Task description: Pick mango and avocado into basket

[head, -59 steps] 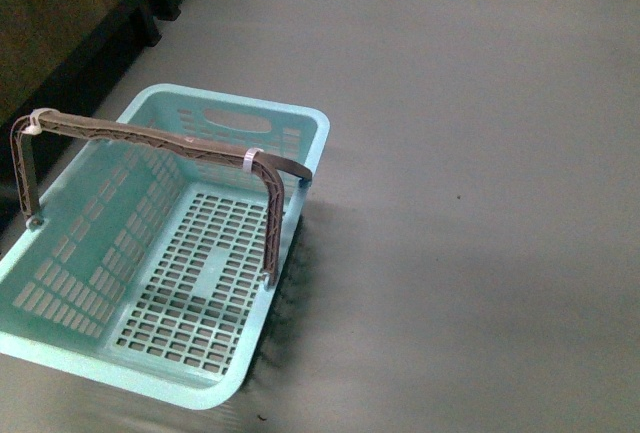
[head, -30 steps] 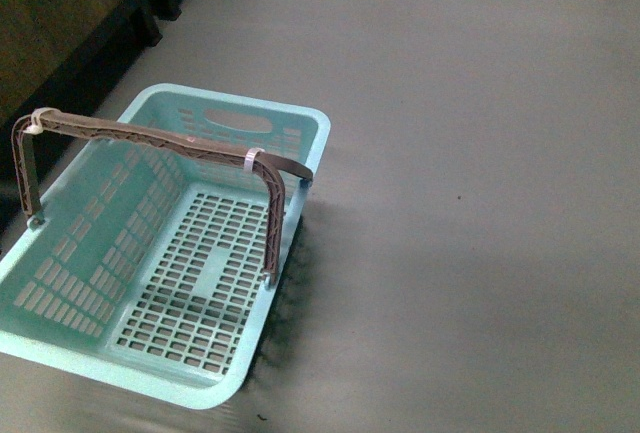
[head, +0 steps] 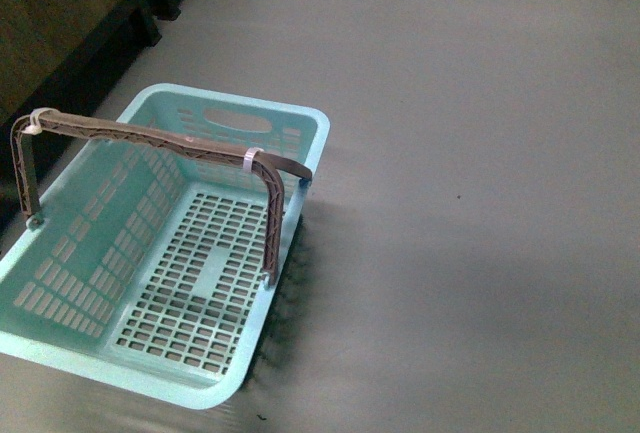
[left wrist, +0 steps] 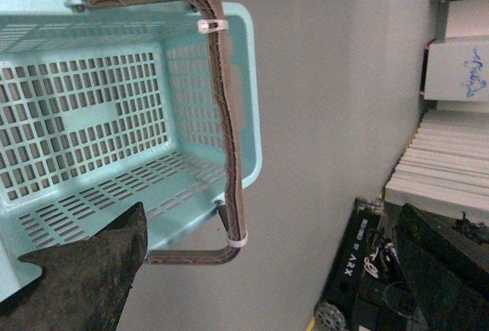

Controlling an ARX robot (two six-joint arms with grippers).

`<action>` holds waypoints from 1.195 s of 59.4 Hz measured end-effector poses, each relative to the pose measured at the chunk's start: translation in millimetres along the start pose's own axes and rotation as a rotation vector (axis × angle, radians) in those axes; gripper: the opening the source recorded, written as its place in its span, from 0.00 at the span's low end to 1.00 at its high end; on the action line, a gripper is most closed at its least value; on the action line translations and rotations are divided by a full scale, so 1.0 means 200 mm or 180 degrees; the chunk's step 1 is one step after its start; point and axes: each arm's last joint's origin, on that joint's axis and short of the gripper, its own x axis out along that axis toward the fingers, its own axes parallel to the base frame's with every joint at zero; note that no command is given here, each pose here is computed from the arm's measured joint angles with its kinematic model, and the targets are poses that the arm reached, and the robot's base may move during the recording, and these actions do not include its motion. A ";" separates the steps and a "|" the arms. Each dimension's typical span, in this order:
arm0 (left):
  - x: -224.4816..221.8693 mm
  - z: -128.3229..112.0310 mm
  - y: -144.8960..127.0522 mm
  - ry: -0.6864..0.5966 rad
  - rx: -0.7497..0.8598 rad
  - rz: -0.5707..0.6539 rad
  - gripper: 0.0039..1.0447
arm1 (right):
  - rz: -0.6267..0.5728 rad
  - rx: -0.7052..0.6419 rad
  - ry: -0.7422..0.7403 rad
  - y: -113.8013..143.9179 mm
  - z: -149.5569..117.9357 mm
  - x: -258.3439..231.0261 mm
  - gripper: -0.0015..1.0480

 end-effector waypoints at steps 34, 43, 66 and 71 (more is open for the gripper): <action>0.75 -0.15 -0.12 -0.0007 0.0322 0.0307 0.93 | 0.0000 0.0001 0.0000 0.00 0.00 0.00 0.92; 0.89 -0.22 -0.14 0.0026 0.0364 0.0315 0.93 | 0.0000 0.0001 0.0000 0.00 0.00 0.00 0.92; 1.05 -0.28 -0.12 0.0006 0.0403 0.0417 0.76 | 0.0000 0.0001 0.0000 0.00 0.00 0.00 0.92; 1.07 -0.30 -0.11 -0.0007 0.0423 0.0471 0.61 | 0.0000 0.0001 0.0000 0.00 0.00 0.00 0.92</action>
